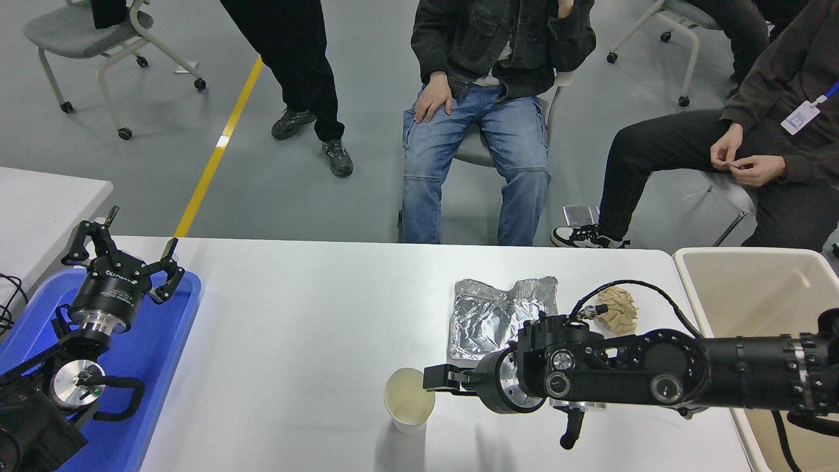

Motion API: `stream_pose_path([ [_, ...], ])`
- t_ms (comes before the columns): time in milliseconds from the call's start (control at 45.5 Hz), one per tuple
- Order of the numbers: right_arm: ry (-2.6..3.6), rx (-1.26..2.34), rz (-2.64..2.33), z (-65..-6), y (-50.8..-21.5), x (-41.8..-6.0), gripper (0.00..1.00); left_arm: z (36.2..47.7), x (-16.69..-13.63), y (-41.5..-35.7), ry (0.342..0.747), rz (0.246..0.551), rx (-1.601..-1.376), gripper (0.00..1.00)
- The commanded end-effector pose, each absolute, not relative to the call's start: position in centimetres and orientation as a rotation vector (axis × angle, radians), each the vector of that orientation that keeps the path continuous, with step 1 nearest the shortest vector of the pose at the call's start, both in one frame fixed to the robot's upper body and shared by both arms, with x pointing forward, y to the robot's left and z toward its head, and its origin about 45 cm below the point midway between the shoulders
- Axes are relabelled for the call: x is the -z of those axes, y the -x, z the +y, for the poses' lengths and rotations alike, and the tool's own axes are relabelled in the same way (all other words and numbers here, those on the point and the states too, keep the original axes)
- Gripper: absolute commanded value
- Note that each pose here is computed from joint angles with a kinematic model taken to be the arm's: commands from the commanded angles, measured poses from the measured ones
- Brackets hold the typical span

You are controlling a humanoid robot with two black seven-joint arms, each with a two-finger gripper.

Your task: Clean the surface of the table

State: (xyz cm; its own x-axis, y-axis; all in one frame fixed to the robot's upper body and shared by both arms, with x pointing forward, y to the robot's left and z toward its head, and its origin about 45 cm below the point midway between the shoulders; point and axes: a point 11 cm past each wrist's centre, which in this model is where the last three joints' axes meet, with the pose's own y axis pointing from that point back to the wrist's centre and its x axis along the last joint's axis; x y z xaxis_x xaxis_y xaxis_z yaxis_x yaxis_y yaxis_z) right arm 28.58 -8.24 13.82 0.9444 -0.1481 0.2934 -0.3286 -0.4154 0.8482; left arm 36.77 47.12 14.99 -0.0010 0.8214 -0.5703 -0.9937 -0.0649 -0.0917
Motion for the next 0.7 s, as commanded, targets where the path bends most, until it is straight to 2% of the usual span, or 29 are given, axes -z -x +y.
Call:
stream_pose_path([
  [0,-2.005,-0.203,-0.304,-6.9,-27.9,-12.9,0.99,47.1,-14.99,-36.77,0.562,0.392,-1.551,1.00],
  [440,-2.005,-0.201,-0.329,-6.0,-28.7,-12.6,0.97,47.1,-14.99,-36.77,0.562,0.392,-1.551,1.00],
  [681,-2.012,-0.216,-0.329,-5.6,-28.8,-12.9,0.86,47.1,-15.00,-36.77,0.563,0.391,-1.551,1.00],
])
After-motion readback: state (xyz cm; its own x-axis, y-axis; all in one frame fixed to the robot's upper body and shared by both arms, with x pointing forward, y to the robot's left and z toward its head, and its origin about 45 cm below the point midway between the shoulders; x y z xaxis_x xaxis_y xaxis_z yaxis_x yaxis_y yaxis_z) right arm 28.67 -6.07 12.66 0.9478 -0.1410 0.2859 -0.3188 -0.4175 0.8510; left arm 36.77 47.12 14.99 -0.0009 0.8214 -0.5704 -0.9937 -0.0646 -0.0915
